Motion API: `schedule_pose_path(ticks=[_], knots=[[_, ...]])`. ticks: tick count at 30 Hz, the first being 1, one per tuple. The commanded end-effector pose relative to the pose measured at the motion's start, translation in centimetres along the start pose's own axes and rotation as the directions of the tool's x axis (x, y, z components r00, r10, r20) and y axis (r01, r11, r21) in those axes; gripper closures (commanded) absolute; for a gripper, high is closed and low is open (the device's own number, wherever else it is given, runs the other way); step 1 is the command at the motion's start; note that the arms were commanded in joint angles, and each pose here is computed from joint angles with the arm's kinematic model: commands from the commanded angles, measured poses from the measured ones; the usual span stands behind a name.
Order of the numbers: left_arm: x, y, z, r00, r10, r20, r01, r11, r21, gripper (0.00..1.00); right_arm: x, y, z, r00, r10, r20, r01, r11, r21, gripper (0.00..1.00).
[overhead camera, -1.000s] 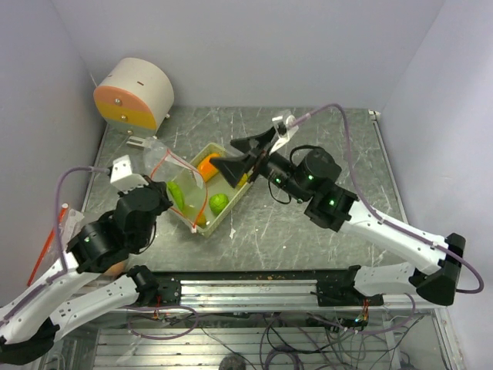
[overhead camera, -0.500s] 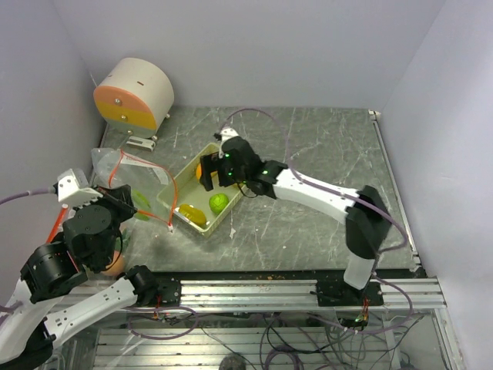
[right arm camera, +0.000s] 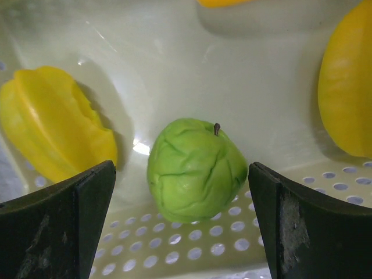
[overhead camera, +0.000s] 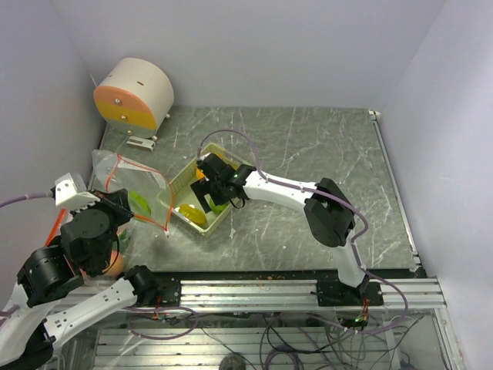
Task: Place the food in the zip-top bag and seal the zipper
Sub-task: Pick up the fake fruit from the bin, then place the fake fruit in the zipper food storage bag.
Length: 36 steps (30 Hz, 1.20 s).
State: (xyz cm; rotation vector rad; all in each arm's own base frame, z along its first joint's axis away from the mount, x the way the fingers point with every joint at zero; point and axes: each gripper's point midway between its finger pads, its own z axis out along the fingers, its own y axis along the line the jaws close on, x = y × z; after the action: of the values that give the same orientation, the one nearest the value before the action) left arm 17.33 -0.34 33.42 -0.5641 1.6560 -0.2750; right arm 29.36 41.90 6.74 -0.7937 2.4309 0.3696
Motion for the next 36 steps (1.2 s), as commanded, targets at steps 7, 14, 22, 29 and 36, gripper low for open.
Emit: schedule_pose_path(ticks=[7, 14, 22, 29, 36], knots=[[-0.4, 1.3, -0.3, 1.000, -0.012, 0.022, 0.012, 1.000, -0.025, 0.93, 1.9, -1.3, 2.0, 0.995, -0.041, -0.087, 0.045, 0.997, 0.054, 0.18], [0.0, 1.1, -0.2, 1.000, -0.014, 0.014, 0.014, 1.000, -0.022, 0.93, -1.2, -0.8, -0.3, 1.000, -0.030, 0.008, 0.030, 0.999, 0.041, 0.55], [1.3, -0.6, 0.6, 1.000, -0.006, -0.022, 0.006, 1.000, 0.003, 0.93, -9.0, 3.2, -12.7, 0.921, 0.015, 0.390, 0.083, 0.969, -0.233, 0.62], [2.0, -2.6, 1.2, 0.999, -0.016, -0.032, 0.018, 0.999, 0.050, 0.93, -9.1, 9.4, -27.1, 0.757, 0.055, 0.651, 0.428, 0.711, -0.558, 0.62], [3.4, -5.4, 2.3, 0.997, 0.004, -0.073, 0.003, 0.996, 0.090, 0.93, -8.5, 12.8, -32.5, 0.699, 0.140, 0.701, 0.571, 0.481, -0.666, 0.60]])
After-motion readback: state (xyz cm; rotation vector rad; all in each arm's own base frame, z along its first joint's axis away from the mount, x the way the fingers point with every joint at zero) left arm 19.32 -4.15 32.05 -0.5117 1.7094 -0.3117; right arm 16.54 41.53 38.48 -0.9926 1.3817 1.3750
